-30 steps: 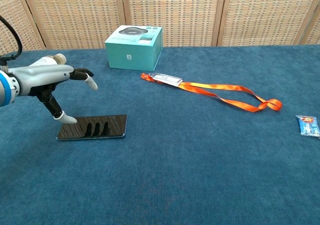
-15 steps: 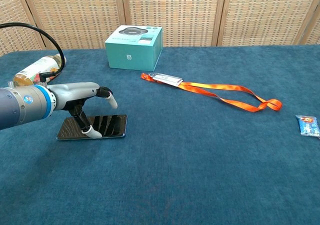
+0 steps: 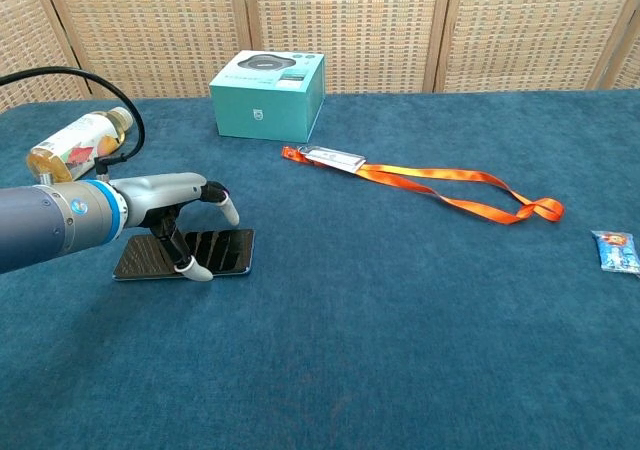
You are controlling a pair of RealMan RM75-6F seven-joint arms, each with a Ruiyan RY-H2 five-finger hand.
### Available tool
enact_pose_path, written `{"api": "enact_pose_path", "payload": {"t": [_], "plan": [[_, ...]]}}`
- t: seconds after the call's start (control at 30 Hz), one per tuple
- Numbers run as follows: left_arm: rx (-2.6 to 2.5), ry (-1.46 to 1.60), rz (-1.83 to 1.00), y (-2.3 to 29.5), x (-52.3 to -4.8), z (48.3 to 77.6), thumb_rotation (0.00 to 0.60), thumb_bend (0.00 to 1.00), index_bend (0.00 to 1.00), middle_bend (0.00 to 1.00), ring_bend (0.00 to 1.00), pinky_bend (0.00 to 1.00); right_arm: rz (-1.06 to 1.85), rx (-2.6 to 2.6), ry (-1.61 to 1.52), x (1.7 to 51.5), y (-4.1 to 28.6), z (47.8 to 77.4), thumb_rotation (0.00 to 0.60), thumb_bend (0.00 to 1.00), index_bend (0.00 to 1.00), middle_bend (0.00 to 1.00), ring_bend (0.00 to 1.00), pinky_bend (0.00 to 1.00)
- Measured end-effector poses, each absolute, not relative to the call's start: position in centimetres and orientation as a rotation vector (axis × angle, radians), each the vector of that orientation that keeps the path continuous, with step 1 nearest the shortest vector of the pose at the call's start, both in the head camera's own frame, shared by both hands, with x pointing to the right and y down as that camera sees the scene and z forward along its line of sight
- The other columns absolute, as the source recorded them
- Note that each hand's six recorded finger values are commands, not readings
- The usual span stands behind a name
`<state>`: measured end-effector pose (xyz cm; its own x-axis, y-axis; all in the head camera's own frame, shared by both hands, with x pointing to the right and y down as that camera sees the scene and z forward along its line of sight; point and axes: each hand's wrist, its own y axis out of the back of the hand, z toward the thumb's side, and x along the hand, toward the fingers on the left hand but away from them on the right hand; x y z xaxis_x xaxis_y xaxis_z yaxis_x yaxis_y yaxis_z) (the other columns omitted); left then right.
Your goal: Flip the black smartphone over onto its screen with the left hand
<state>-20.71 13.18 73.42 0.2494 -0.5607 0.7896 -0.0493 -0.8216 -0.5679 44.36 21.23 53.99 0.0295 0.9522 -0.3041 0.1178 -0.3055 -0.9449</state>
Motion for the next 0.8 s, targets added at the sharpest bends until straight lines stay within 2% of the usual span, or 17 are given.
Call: {"api": "enact_pose_path", "payload": {"t": [0.3, 0.53, 0.8], "plan": [[-2.107, 0.568, -1.61, 13.4, -20.9, 74.1, 0.6, 0.17, 0.3, 0.0, 0.0, 0.0, 1.37, -1.534, -1.126, 44.4, 21.2, 54.0, 0.6, 0.0, 0.0, 0.0, 0.0, 0.0], [-2.12, 0.584, -1.615, 13.7, -21.1, 74.8, 0.6, 0.21, 0.57, 0.0, 0.0, 0.0, 1.372, -1.536, -1.129, 44.5, 21.2, 54.1, 0.6, 0.0, 0.0, 0.0, 0.0, 0.0], [-2.137, 0.641, -1.596, 13.5, -21.1, 74.6, 0.6, 0.22, 0.6, 0.0, 0.0, 0.0, 1.37, -1.54, -1.133, 44.5, 21.2, 54.1, 0.6, 0.0, 0.0, 0.0, 0.0, 0.0]]}}
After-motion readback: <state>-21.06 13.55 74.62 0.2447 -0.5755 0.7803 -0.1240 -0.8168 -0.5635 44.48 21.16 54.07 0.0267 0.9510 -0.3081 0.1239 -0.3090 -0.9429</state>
